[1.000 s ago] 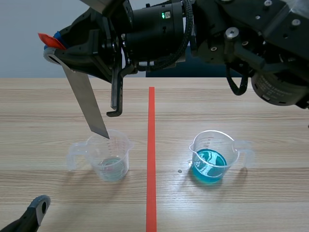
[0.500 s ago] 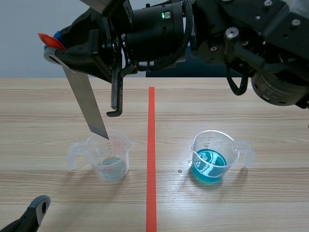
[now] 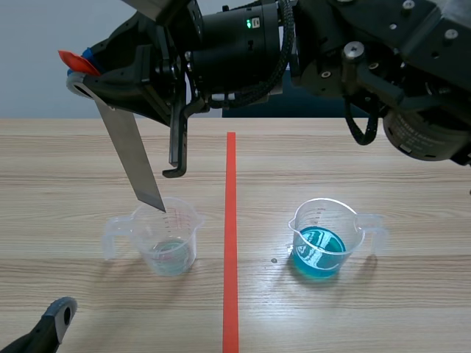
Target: Do the redox reaction experiment
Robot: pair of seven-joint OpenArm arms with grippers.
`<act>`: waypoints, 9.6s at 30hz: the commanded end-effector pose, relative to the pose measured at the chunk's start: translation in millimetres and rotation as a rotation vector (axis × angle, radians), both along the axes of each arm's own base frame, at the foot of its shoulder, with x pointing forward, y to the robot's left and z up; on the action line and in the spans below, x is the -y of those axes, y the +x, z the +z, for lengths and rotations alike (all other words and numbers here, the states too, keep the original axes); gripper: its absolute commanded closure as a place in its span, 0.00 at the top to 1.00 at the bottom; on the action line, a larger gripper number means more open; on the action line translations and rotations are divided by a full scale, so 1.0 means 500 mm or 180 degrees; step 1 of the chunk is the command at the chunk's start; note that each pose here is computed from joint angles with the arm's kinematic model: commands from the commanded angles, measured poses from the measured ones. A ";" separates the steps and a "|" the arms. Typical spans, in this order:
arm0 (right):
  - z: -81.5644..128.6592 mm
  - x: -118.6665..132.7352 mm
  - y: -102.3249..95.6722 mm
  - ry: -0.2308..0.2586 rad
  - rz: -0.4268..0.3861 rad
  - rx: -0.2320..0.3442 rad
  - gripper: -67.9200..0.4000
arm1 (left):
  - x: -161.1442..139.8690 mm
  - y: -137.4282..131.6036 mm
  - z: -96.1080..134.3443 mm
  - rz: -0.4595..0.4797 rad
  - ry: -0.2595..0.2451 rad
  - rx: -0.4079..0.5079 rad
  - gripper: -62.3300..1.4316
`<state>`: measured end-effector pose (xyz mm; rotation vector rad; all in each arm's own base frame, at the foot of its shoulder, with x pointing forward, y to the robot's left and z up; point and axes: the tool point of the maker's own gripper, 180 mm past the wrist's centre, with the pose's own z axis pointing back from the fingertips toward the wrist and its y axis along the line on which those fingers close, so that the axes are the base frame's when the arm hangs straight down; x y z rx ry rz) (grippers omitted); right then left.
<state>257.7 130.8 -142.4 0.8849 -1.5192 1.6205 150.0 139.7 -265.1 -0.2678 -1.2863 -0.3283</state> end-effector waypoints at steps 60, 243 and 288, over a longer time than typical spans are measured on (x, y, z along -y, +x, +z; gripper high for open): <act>-0.153 -0.023 -0.004 -0.0469 0.0212 0.0131 0.02 | 0.004 0.008 0.017 0.0002 -0.0056 0.0102 1.00; -0.233 0.129 -0.080 -0.0462 0.0349 0.0014 1.00 | -0.012 0.008 0.021 0.0116 -0.0054 0.0086 1.00; -0.052 0.464 -0.208 0.0230 -0.2525 -0.1206 1.00 | 0.152 0.100 0.237 -0.1031 -0.0331 0.0734 1.00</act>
